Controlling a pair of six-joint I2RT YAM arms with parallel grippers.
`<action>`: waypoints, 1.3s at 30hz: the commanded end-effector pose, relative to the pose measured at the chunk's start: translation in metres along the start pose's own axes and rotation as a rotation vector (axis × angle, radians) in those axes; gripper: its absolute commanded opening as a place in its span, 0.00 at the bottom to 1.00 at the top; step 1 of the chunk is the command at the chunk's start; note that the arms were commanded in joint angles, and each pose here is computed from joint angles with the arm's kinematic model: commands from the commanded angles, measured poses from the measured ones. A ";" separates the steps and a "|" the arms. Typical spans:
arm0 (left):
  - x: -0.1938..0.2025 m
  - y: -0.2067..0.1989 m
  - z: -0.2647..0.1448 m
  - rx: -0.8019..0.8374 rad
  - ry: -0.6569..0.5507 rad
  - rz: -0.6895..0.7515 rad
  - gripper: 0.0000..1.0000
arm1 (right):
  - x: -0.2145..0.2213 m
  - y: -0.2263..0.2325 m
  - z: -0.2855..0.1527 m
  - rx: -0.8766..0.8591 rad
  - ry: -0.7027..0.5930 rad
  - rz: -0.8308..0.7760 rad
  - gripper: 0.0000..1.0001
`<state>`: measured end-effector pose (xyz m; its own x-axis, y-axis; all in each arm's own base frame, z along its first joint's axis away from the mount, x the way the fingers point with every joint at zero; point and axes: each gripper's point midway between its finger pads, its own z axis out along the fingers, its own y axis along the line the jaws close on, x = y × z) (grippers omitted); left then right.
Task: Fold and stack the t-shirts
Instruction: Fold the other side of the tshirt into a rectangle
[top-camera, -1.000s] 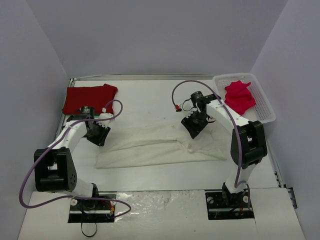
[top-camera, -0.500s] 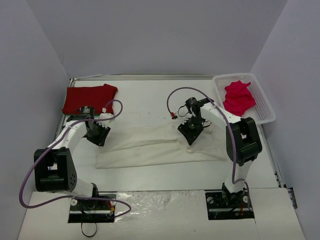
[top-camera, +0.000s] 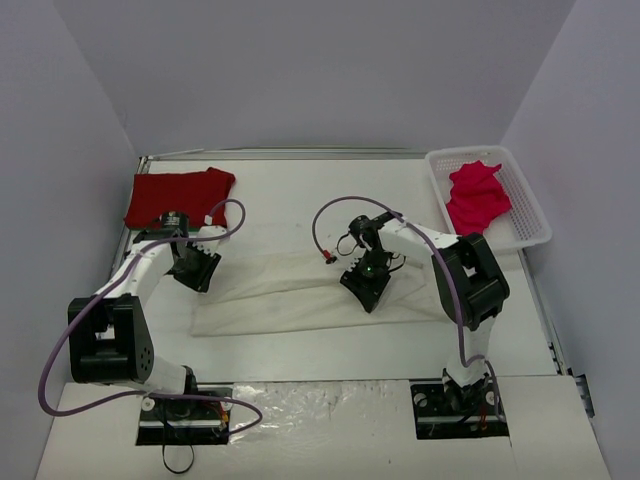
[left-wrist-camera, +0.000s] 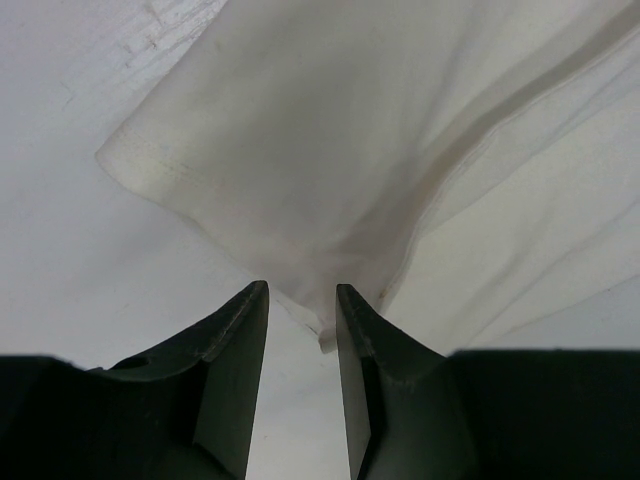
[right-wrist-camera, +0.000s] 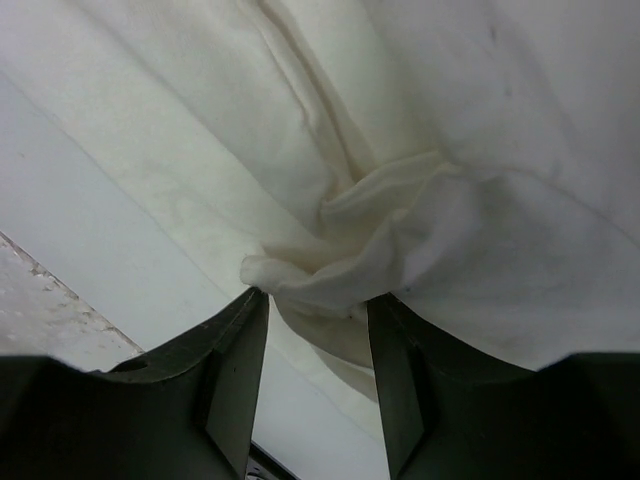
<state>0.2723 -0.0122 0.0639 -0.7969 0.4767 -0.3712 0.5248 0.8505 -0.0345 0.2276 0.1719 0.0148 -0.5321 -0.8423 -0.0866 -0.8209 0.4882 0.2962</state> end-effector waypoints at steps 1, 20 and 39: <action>-0.003 0.001 -0.006 -0.006 -0.021 0.005 0.32 | 0.007 0.016 0.002 -0.054 0.030 -0.016 0.41; -0.003 0.002 -0.008 -0.013 -0.031 0.002 0.32 | 0.011 0.008 -0.008 0.016 0.055 -0.010 0.43; -0.002 -0.005 0.003 0.044 -0.008 0.010 0.26 | 0.028 -0.034 -0.016 0.139 0.082 0.144 0.43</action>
<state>0.2721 -0.0129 0.0625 -0.7986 0.4718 -0.3736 0.5252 0.8495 -0.0498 0.2480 0.1400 0.0149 -0.6173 -0.7863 -0.0257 -0.7766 0.6038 0.1799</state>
